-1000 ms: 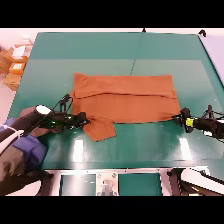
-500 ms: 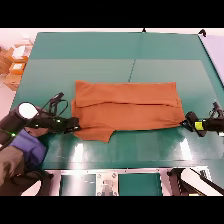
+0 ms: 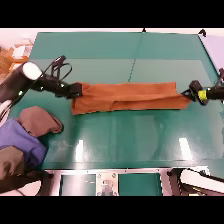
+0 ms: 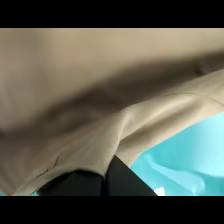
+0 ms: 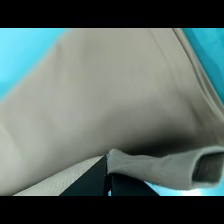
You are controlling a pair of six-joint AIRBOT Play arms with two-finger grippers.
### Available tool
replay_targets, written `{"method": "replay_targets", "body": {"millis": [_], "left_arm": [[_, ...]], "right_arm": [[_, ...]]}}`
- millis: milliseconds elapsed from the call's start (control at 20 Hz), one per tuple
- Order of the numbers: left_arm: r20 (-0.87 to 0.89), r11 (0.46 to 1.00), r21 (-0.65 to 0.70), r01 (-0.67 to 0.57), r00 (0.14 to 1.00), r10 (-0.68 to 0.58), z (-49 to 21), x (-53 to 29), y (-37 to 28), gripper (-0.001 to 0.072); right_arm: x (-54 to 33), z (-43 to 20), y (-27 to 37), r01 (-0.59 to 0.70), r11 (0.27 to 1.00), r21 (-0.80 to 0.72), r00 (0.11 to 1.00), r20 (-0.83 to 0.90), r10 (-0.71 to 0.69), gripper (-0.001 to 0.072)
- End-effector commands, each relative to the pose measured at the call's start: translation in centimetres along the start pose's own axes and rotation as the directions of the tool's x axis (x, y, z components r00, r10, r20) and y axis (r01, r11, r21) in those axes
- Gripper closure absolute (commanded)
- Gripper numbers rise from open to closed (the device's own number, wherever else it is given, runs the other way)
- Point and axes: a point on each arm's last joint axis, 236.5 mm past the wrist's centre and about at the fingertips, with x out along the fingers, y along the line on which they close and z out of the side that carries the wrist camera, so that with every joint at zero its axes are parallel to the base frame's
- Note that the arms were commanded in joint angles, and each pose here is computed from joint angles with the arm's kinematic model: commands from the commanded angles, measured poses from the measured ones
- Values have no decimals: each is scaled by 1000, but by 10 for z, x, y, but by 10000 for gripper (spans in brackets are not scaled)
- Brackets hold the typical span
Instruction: Fold the shirts.
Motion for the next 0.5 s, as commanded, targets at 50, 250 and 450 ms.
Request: {"method": "replay_targets", "body": {"millis": [50,250,450], "left_arm": [[17,999,32,-36,999,36,64,49,22,689],[133,999,-8,-50,990,51,123,78,51,485],[230,999,-17,-42,972,45,154,66,54,46]], "right_arm": [[62,42,18,-36,999,16,998,-50,37,701],[121,62,18,-77,992,98,991,-98,87,539],[114,100,37,-179,984,10,982,-64,180,337]]}}
